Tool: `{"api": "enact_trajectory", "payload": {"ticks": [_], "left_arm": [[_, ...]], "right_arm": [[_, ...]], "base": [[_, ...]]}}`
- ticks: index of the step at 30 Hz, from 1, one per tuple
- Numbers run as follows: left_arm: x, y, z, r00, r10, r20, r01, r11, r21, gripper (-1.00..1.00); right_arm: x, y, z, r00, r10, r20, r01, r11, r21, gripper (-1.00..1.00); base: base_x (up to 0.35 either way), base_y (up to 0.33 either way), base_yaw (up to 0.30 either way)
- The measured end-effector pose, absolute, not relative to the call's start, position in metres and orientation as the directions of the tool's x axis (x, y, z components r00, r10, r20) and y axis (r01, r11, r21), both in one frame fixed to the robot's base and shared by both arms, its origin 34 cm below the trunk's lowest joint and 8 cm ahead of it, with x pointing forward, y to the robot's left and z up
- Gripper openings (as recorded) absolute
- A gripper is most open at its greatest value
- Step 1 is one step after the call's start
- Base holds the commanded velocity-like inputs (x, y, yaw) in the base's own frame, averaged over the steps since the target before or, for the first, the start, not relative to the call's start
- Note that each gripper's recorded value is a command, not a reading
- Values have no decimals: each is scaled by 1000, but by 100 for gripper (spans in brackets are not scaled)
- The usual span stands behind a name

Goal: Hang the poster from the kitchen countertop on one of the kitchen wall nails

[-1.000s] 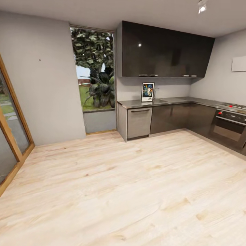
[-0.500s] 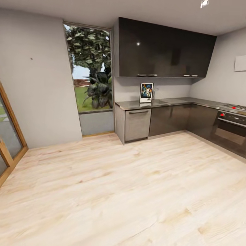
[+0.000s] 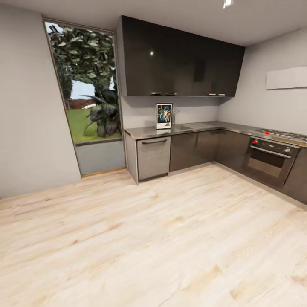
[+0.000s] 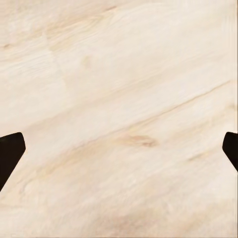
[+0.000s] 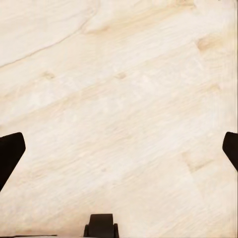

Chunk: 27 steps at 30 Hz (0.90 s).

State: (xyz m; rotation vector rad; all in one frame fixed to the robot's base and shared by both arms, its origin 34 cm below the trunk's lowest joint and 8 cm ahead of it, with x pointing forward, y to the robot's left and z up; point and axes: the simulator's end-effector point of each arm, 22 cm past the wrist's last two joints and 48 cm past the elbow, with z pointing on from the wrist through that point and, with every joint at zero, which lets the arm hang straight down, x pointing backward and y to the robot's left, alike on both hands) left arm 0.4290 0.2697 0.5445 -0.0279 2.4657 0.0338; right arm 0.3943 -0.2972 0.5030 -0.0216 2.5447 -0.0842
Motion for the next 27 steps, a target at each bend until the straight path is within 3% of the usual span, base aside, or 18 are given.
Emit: {"api": "enact_trajectory", "payload": {"ticks": [27], "left_arm": [[429,270,545,-780,-12,-626,-29,999,17,100]], "right_arm": [[393,-293,502,-829,-41,-557,-7,998,-62,100]], "base": [[284,-209,-17]]}}
